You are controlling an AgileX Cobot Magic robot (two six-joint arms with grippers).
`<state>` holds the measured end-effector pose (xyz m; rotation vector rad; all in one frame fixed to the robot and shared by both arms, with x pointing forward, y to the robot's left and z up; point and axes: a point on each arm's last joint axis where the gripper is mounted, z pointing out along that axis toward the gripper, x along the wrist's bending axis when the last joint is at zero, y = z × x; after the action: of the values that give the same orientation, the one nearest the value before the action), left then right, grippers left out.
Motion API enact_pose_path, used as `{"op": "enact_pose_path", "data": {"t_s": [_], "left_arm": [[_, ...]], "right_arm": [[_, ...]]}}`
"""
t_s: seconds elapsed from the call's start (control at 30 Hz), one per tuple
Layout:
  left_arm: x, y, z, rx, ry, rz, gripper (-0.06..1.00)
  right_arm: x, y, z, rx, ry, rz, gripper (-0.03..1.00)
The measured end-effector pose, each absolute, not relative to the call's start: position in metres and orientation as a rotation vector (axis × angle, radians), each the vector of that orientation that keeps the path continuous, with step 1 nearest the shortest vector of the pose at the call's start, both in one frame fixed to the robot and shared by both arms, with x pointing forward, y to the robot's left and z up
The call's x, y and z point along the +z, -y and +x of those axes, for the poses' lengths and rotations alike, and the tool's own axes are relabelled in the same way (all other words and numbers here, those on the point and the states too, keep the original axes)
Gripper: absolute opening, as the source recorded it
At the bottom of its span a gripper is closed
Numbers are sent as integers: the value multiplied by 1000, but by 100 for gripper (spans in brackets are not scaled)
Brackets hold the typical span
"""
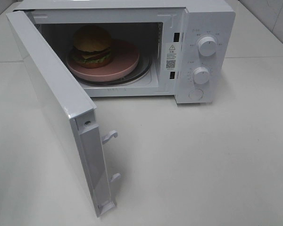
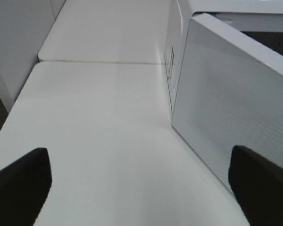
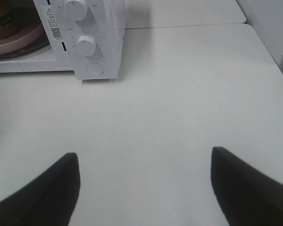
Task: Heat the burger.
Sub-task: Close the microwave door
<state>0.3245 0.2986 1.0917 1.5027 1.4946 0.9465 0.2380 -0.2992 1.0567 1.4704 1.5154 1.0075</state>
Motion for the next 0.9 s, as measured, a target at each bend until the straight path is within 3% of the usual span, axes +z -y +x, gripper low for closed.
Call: {"op": "enact_pose_path", "data": {"t_s": [0.07,0.1,0.17,0.2,0.23,0.27,0.3,0.33,0.37,0.4,0.9], "left_arm": [[1095,-300,344,997,-1460,1476,82],[1095,-300,344,997,-1460,1476,82],[1096,-302,360,1031,-1444,1455,61],[1096,-302,360,1031,-1444,1455,61],[1095,-303,370,1053,-1435,1453,43],[1095,-303,370,1053,-1435,1453,43],[1094,-304,375,1064,-1432,1454,32],[1092,-305,384,1096,-1415,1440,14],[1092,-305,384,1096,-1415,1440,14],[1083,-306,391,1103,-1418,1408,3],[1033,-302,428,1044,-1315,1195,0]], "right_arm": [[1057,299,238,1008,-1515,1470,76],[1057,299,238,1008,-1515,1470,76],[1057,299,238,1008,-1515,1470,76],[1057,299,238,1008,-1515,1470,76],[1057,299,238,1008,-1515,1470,76],[1057,299,238,1008,-1515,1470,76],[1057,299,238,1008,-1515,1470,76],[1057,299,238,1008,-1515,1470,76],[1057,299,238,1008,-1515,1470,76],[1057,299,238,1008,-1515,1470,76],[1057,299,238,1008,-1515,1470,76]]}}
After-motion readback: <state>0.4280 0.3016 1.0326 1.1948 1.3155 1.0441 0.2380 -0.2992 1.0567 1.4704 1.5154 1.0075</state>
